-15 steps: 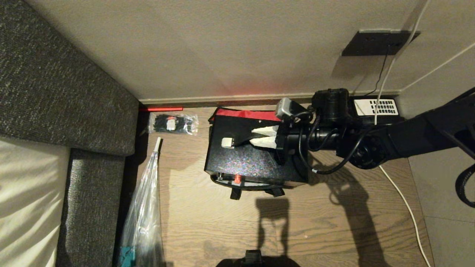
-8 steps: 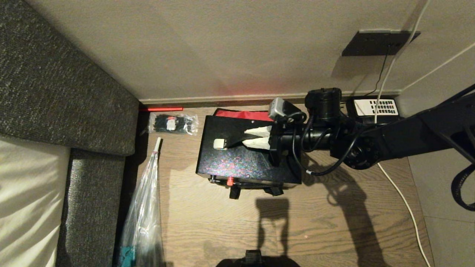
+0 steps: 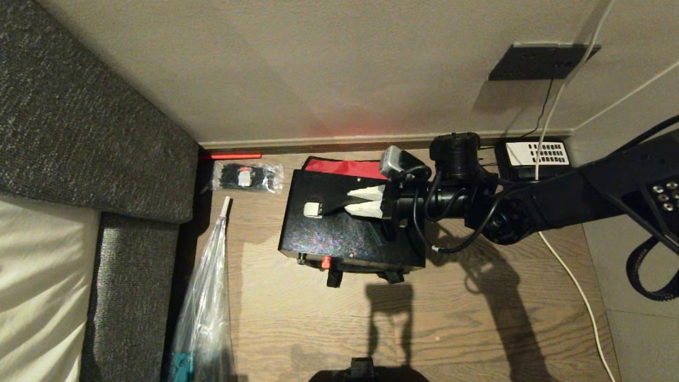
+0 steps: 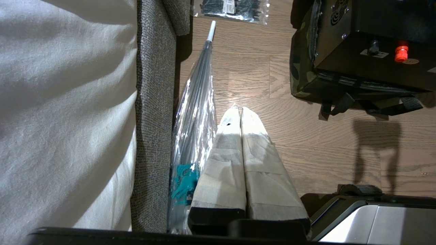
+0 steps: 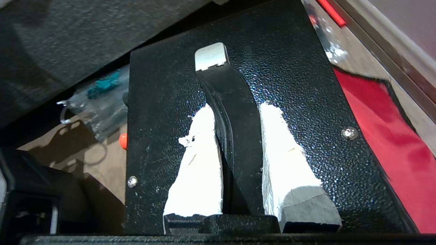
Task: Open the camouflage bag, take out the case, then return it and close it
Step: Place the black box back
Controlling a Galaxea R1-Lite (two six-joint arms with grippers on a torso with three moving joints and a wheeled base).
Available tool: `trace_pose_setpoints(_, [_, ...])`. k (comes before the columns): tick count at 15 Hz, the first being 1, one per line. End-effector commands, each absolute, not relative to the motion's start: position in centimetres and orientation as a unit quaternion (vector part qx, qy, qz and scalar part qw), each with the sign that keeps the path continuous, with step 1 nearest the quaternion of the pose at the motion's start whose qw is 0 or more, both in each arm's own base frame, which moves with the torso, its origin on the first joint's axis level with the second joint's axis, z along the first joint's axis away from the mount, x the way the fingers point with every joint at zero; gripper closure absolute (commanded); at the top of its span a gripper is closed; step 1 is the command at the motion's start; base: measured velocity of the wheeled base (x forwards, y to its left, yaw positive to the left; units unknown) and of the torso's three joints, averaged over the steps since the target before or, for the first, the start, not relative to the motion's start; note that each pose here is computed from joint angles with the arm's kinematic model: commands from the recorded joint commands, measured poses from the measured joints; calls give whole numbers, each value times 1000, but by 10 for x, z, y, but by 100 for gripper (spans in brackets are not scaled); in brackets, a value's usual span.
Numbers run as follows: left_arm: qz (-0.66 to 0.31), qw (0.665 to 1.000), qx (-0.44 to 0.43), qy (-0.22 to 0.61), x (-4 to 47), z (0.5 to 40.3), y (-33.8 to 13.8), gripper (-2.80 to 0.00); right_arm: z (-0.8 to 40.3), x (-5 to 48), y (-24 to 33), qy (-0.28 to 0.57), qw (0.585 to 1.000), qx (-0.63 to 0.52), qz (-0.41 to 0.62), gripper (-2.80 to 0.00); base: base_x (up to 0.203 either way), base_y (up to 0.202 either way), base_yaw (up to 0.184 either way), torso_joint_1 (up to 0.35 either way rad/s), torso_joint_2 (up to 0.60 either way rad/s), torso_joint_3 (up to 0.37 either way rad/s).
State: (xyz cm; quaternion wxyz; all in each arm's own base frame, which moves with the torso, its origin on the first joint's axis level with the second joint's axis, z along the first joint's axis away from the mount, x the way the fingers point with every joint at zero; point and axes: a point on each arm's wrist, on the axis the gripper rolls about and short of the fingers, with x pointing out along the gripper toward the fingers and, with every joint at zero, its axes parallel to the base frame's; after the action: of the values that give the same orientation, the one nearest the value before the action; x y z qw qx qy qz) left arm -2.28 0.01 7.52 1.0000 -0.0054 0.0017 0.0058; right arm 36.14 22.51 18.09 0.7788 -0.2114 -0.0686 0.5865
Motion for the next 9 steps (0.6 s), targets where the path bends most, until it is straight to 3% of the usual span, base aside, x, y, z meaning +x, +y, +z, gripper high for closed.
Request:
trace_pose_setpoints(1, [6, 1000, -5, 2, -23, 74, 0, 0, 178, 370, 221, -70, 784, -213, 579, 0, 0, 0, 0, 0, 0, 0])
trace_pose_setpoints(9, [6, 1000, -6, 2, -23, 74, 0, 0, 186, 387, 212, -86, 794, -217, 561, 0, 0, 0, 0, 0, 0, 0])
